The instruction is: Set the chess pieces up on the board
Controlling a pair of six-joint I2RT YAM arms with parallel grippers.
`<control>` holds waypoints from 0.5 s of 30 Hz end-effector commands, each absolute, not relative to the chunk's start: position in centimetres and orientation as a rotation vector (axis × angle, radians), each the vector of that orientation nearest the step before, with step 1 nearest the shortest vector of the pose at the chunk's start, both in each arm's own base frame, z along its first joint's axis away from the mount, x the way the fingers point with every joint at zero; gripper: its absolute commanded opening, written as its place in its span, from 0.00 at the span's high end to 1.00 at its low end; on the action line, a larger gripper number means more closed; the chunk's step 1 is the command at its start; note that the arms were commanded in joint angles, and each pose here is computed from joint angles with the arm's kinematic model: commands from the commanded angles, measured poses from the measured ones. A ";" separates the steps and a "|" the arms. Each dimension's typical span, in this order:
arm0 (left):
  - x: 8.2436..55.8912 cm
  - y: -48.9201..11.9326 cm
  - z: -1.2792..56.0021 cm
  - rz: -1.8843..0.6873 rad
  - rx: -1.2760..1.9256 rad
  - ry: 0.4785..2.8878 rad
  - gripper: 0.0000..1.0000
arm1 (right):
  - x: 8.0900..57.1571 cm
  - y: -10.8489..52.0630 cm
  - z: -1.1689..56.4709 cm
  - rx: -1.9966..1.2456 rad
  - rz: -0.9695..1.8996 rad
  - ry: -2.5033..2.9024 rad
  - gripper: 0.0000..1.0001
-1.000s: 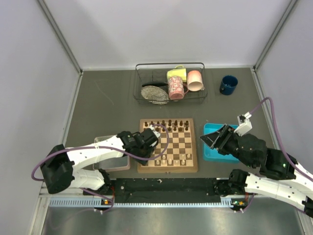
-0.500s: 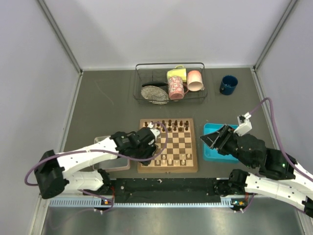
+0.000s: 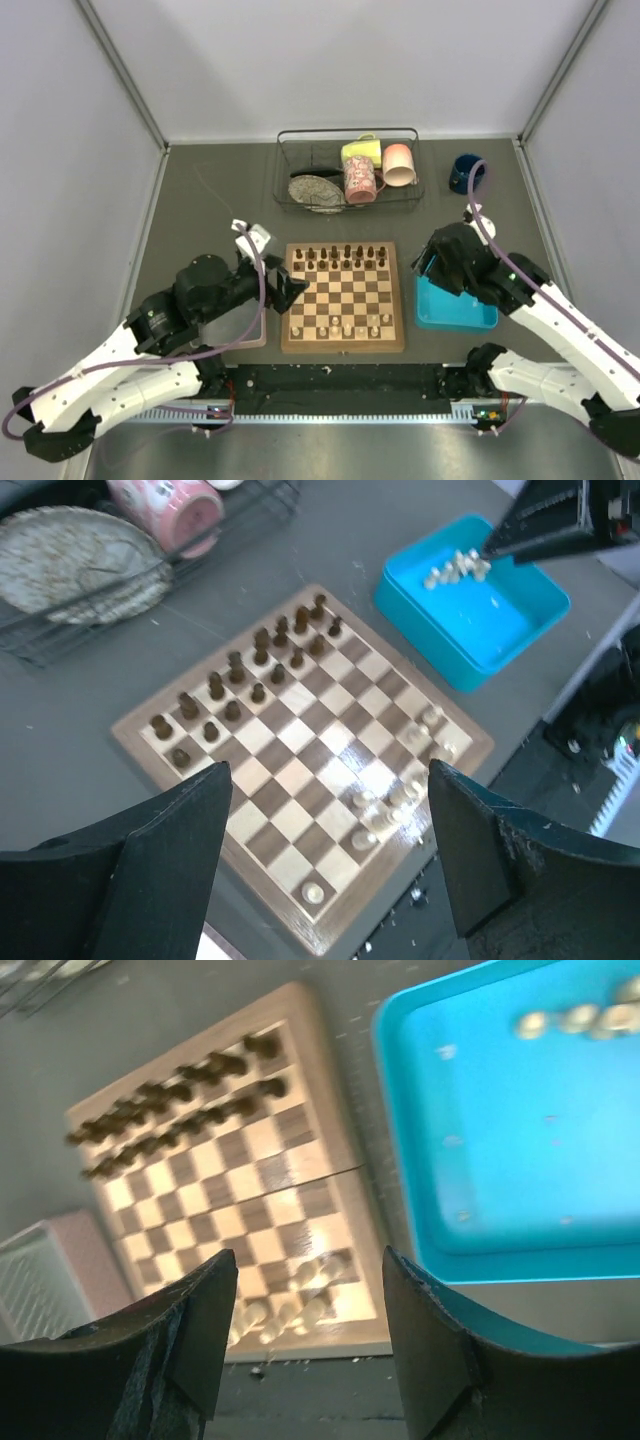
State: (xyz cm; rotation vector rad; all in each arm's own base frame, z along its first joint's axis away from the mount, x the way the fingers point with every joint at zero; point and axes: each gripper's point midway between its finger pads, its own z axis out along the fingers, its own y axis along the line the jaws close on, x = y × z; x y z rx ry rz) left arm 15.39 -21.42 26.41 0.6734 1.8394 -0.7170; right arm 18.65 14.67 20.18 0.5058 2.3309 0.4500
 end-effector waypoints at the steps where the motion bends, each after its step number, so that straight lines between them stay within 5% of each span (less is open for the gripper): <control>1: 18.5 -19.7 26.7 -0.628 0.555 1.812 0.16 | 19.4 10.4 18.8 0.577 0.303 2.392 0.41; 15: 23.3 -13.6 23.5 -0.595 0.306 1.928 0.18 | 21.8 2.9 11.6 0.854 0.050 2.452 0.42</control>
